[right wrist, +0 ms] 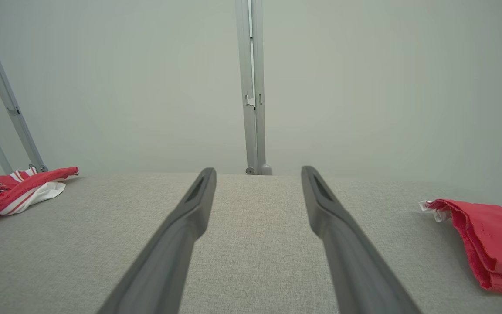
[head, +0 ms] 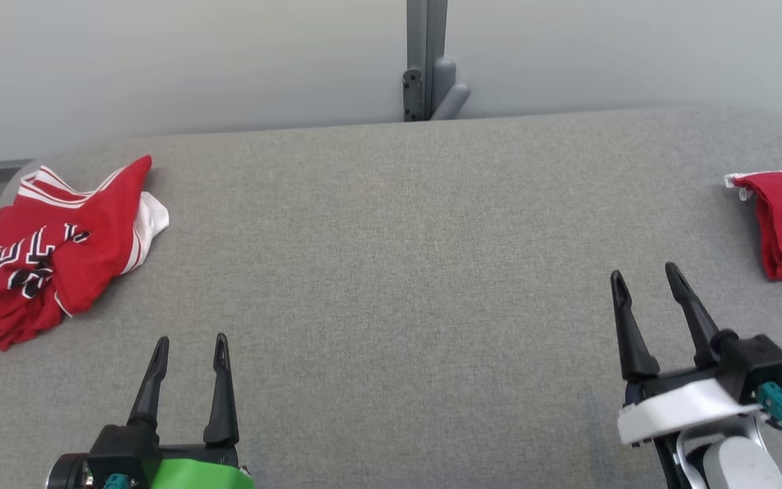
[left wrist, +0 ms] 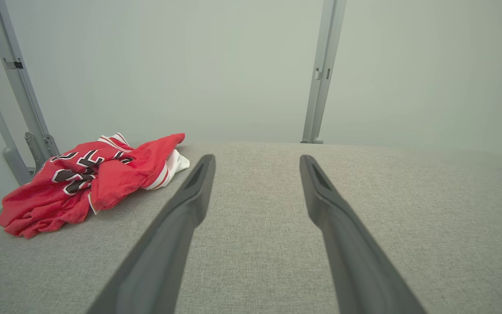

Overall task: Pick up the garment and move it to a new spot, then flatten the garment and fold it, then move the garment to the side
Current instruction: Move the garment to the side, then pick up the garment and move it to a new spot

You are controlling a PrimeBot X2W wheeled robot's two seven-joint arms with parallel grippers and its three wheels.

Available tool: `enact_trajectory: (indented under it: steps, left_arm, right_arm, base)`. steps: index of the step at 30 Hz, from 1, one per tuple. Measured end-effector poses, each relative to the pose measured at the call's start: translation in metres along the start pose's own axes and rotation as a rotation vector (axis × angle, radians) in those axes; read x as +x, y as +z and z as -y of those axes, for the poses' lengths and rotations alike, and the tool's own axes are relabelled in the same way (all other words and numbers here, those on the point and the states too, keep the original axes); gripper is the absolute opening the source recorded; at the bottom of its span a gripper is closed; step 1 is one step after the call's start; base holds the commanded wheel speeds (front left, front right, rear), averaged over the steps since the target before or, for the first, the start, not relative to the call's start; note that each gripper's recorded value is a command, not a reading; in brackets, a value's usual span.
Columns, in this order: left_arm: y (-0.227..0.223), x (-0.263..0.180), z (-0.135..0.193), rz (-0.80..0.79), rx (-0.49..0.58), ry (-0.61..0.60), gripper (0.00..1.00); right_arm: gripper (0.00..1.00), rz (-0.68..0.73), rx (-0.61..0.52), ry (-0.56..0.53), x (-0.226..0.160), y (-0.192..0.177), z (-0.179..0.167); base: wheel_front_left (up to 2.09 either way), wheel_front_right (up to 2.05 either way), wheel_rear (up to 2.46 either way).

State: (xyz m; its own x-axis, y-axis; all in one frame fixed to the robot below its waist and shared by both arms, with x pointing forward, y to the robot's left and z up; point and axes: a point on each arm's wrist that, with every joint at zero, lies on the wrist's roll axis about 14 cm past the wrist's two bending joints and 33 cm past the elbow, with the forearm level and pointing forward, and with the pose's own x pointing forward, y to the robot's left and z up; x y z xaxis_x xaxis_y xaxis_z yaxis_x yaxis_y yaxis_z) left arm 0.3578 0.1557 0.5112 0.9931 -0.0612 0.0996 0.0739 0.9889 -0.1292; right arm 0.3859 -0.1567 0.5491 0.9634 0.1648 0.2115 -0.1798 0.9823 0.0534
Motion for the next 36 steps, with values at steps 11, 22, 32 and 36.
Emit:
enact_trajectory:
  steps: [11,22,32,36]
  left_arm:
    - [0.015,-0.03,0.002,0.042,-0.003,-0.005,1.0]
    - [0.008,-0.032,0.01,0.02,0.0,-0.033,1.0]
    - [0.002,-0.033,0.012,0.002,0.002,-0.043,1.0]
    - [0.001,-0.034,0.013,-0.002,0.005,-0.044,1.0]
  right_arm:
    - [1.0,-0.072,0.024,-0.014,-0.05,-0.017,-0.01]
    - [1.0,-0.101,0.03,-0.039,-0.063,-0.025,-0.005]
    - [1.0,-0.099,0.035,-0.037,-0.063,-0.025,-0.007]
    - [1.0,-0.099,0.035,-0.037,-0.062,-0.025,-0.007]
  base:
    - [0.0,0.0,0.0]
    - [0.0,0.0,0.0]
    - [0.0,0.0,0.0]
    - [0.0,0.0,0.0]
